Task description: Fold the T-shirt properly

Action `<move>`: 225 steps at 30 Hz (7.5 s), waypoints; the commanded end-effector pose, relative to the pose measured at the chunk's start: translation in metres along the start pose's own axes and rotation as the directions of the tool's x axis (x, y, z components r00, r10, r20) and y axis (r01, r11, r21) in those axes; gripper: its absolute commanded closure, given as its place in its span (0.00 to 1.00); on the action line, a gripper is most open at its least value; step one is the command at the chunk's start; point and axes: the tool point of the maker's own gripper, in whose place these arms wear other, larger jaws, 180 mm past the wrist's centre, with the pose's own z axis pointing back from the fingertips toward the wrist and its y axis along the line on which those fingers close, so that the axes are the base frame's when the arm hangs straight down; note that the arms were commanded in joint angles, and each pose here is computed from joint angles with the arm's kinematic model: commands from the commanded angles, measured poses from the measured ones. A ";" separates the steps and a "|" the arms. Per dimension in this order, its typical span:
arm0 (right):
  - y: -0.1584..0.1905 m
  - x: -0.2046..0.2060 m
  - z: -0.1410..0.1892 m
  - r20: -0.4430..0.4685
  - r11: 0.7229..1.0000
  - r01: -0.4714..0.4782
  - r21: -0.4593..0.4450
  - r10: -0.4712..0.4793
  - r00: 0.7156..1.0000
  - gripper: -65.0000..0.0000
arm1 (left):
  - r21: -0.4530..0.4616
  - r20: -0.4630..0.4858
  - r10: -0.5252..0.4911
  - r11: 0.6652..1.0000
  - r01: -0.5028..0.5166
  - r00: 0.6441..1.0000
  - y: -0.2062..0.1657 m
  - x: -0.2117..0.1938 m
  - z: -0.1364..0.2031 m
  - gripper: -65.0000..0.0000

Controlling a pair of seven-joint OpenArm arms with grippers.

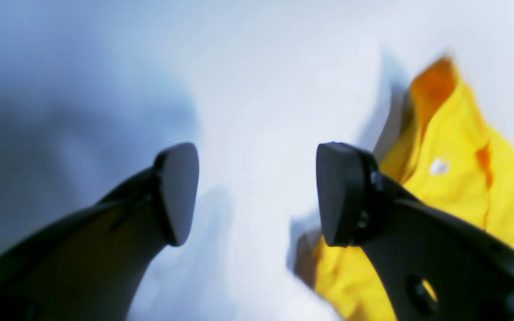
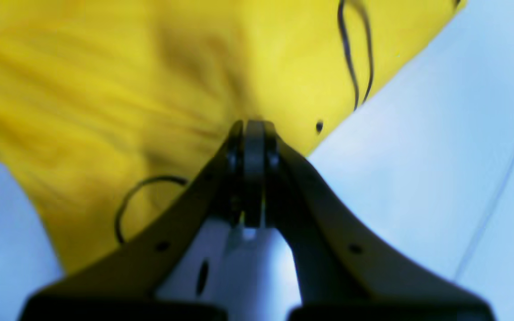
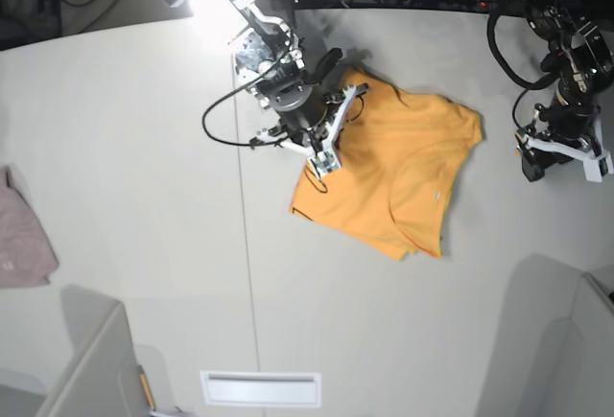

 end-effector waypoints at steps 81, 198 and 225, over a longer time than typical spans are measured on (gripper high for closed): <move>-0.193 -0.056 0.063 0.107 0.777 0.419 -0.470 -0.421 0.901 1.00 | -0.632 -0.007 -0.958 0.225 0.741 0.285 -0.248 -0.130 -0.089 1.00; -0.100 -0.184 0.231 0.196 0.880 0.230 -0.416 -0.160 0.967 1.00 | -0.615 0.438 -0.520 0.422 0.666 0.733 -0.160 -0.198 0.176 1.00; 0.069 -0.461 0.124 -0.679 0.978 0.206 -0.012 -0.159 0.717 1.00 | -0.353 -0.606 -0.448 0.892 0.283 0.657 0.053 -0.461 0.085 1.00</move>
